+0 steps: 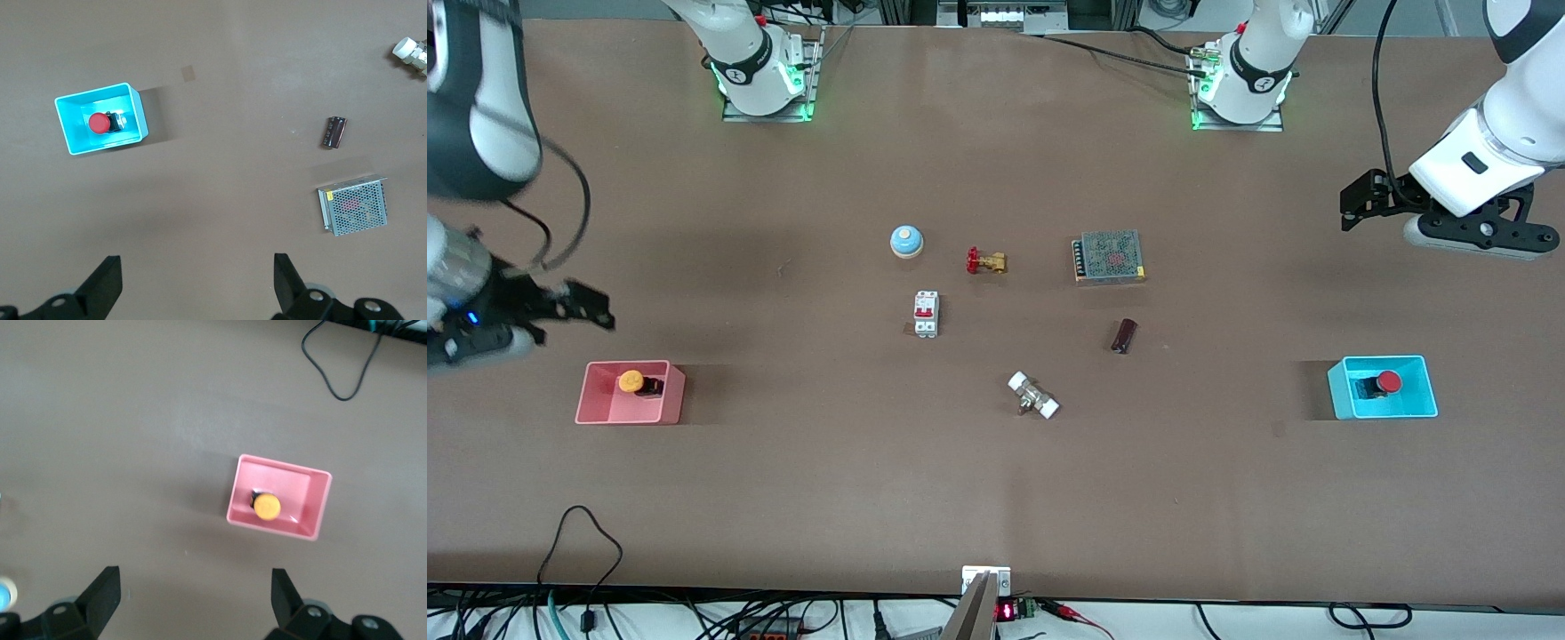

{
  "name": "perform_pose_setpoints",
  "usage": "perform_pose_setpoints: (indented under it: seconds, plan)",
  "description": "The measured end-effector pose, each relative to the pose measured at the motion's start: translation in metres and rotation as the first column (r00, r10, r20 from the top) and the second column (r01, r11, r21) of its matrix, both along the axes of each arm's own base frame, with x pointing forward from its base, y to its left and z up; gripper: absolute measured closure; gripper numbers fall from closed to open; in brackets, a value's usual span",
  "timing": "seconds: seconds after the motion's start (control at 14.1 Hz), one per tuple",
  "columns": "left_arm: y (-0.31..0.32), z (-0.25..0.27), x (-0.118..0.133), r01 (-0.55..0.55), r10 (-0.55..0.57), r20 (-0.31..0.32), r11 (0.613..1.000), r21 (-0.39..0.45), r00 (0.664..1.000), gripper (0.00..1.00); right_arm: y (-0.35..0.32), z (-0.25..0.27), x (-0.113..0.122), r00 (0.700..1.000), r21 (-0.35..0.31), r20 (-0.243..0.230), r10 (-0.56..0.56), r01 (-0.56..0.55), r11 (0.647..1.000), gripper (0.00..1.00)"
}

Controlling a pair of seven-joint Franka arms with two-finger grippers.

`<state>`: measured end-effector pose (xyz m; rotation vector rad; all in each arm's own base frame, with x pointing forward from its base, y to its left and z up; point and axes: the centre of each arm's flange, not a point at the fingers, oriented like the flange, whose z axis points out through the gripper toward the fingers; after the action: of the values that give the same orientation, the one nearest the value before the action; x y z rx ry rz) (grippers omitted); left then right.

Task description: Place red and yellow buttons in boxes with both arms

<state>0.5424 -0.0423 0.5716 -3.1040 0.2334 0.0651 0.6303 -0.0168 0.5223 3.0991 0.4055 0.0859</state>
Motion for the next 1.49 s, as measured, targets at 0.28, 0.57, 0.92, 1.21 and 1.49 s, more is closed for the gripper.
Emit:
perform_pose_setpoints:
  seconds: [0.28, 0.57, 0.92, 1.21, 1.49]
  plan:
    - [0.000, 0.000, 0.000, 0.000, 0.000, 0.000, 1.000, 0.000, 1.000, 0.00, 0.049, 0.063, -0.047, 0.996, -0.048, -0.025, 0.086, -0.087, 0.995, 0.00]
    - [0.000, 0.000, 0.000, 0.000, 0.000, 0.000, 1.000, 0.000, 1.000, 0.00, 0.056, 0.066, -0.064, 0.998, -0.051, -0.046, 0.046, -0.048, 0.998, 0.00]
    - [0.000, 0.000, 0.000, 0.001, -0.001, 0.000, 1.000, 0.000, 1.000, 0.00, 0.071, 0.063, -0.067, 0.998, -0.029, -0.064, -0.003, 0.001, 1.000, 0.00]
    - [0.000, 0.000, 0.000, 0.001, -0.001, 0.000, 1.000, 0.000, 1.000, 0.00, 0.072, 0.062, -0.069, 0.994, -0.030, -0.080, -0.071, 0.069, 0.997, 0.00]
    - [0.000, 0.000, 0.000, 0.001, -0.001, 0.000, 1.000, 0.000, 1.000, 0.00, 0.072, 0.063, -0.069, 0.994, -0.030, -0.079, -0.075, 0.073, 0.997, 0.00]
